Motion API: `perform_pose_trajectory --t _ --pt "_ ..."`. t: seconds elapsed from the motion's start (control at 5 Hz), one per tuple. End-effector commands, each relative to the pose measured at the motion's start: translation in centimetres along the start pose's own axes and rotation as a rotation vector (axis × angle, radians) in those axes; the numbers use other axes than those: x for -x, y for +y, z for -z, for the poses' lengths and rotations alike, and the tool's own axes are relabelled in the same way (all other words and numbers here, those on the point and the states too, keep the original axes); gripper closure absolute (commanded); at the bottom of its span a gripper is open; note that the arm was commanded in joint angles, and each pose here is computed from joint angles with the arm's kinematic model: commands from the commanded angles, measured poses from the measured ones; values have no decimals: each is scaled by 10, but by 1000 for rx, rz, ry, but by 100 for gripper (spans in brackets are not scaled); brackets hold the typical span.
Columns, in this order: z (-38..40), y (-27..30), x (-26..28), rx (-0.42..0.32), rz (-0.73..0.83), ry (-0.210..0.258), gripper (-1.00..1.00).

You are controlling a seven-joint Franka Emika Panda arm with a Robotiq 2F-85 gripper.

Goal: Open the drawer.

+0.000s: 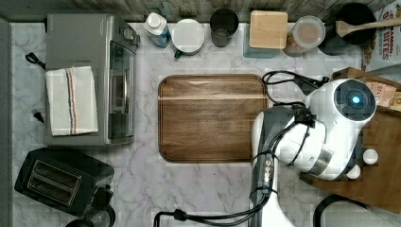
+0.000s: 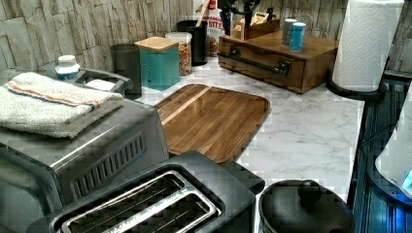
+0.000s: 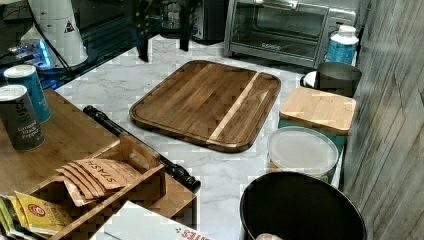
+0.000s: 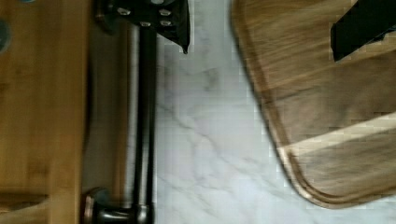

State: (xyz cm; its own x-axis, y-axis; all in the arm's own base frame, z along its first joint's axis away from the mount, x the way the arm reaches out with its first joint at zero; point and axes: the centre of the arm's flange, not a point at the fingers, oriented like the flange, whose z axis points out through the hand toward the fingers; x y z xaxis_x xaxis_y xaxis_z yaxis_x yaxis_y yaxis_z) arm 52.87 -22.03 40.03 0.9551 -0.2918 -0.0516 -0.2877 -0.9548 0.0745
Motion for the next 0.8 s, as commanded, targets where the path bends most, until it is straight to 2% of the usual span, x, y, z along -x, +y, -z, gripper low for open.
perform_pose_trajectory --t 0.2,0.6,0.8 --pt "3 47 -28 42 14 229 -100" --pt "-13 71 -50 57 8 171 -100" --pt "-14 86 -51 89 7 147 -100"
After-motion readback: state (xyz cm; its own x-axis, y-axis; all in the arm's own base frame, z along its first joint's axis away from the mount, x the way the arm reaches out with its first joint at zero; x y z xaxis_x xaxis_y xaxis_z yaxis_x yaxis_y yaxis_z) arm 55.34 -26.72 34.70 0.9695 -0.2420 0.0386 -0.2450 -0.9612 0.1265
